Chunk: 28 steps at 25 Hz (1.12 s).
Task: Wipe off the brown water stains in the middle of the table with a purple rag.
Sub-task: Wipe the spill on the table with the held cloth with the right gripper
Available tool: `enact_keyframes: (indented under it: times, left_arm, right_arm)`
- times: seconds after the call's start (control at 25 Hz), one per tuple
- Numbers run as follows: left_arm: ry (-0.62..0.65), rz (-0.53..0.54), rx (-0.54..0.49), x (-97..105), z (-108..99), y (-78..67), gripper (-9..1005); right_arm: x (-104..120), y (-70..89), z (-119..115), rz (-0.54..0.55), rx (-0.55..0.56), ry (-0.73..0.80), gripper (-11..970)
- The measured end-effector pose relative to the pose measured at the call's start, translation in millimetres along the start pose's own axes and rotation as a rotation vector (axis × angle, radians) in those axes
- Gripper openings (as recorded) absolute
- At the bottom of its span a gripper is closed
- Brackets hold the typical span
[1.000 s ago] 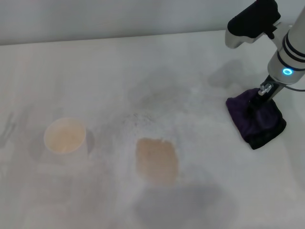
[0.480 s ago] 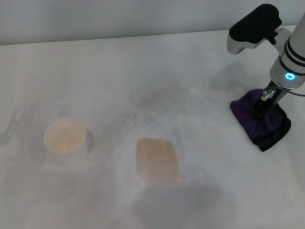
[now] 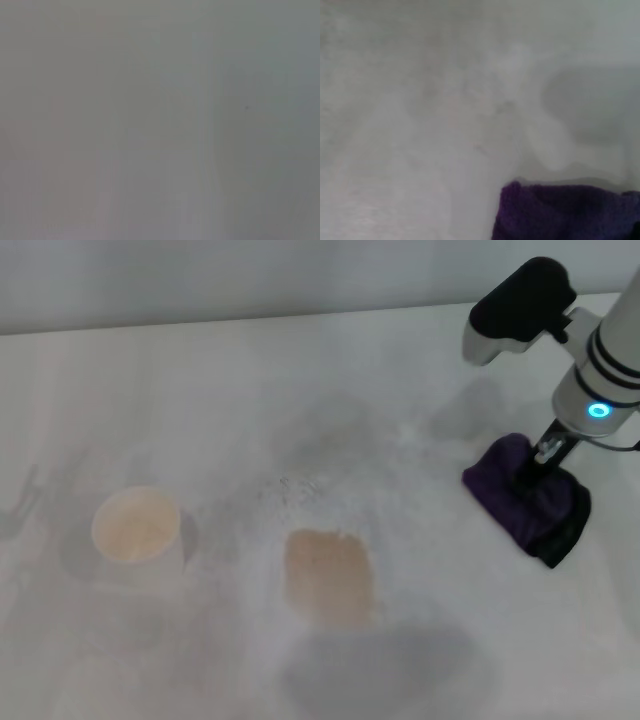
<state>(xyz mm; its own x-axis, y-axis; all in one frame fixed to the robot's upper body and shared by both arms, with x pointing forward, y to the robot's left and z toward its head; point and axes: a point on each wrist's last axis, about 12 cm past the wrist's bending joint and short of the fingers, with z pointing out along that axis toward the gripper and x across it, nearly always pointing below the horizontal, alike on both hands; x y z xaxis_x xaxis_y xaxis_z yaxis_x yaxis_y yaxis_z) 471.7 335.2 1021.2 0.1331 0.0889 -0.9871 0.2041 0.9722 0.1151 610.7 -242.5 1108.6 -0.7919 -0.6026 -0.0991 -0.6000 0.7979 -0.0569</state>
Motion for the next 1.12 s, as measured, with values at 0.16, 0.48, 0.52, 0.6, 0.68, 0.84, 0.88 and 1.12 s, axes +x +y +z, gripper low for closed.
enact_keyframes:
  times: [0.16, 0.48, 0.52, 0.6, 0.68, 0.84, 0.88, 1.12]
  left_arm:
    - [-0.003, 0.002, 0.002, -1, 0, 0.2, 876]
    - [-0.002, 0.006, 0.013, -1, 5, -0.5, 876]
    - [-0.001, 0.006, 0.013, -1, 5, -0.5, 876]
    - [0.002, 0.007, 0.014, -1, 7, -0.5, 876]
    - [0.001, 0.007, 0.016, -1, 9, -0.9, 876]
    - [0.005, 0.007, 0.018, -1, 10, -1.2, 876]
    - [0.004, 0.008, 0.018, -1, 10, -1.2, 877]
    - [0.009, 0.012, 0.020, -1, 10, -0.8, 877]
  right_arm:
    - [-4, 13.3, 3, -0.041, -0.047, -0.019, 71]
    - [-18, 50.8, -3, -0.143, -0.125, -0.076, 72]
    - [-19, 56.3, -3, -0.160, -0.135, -0.081, 71]
    - [-22, 66.0, -2, -0.184, -0.156, -0.095, 70]
    - [-25, 76.1, 0, -0.208, -0.178, -0.113, 69]
    - [-33, 101.6, 3, -0.269, -0.221, -0.143, 67]
    - [-34, 107.2, 3, -0.283, -0.227, -0.144, 67]
    - [-35, 145.1, 6, -0.363, -0.251, -0.115, 66]
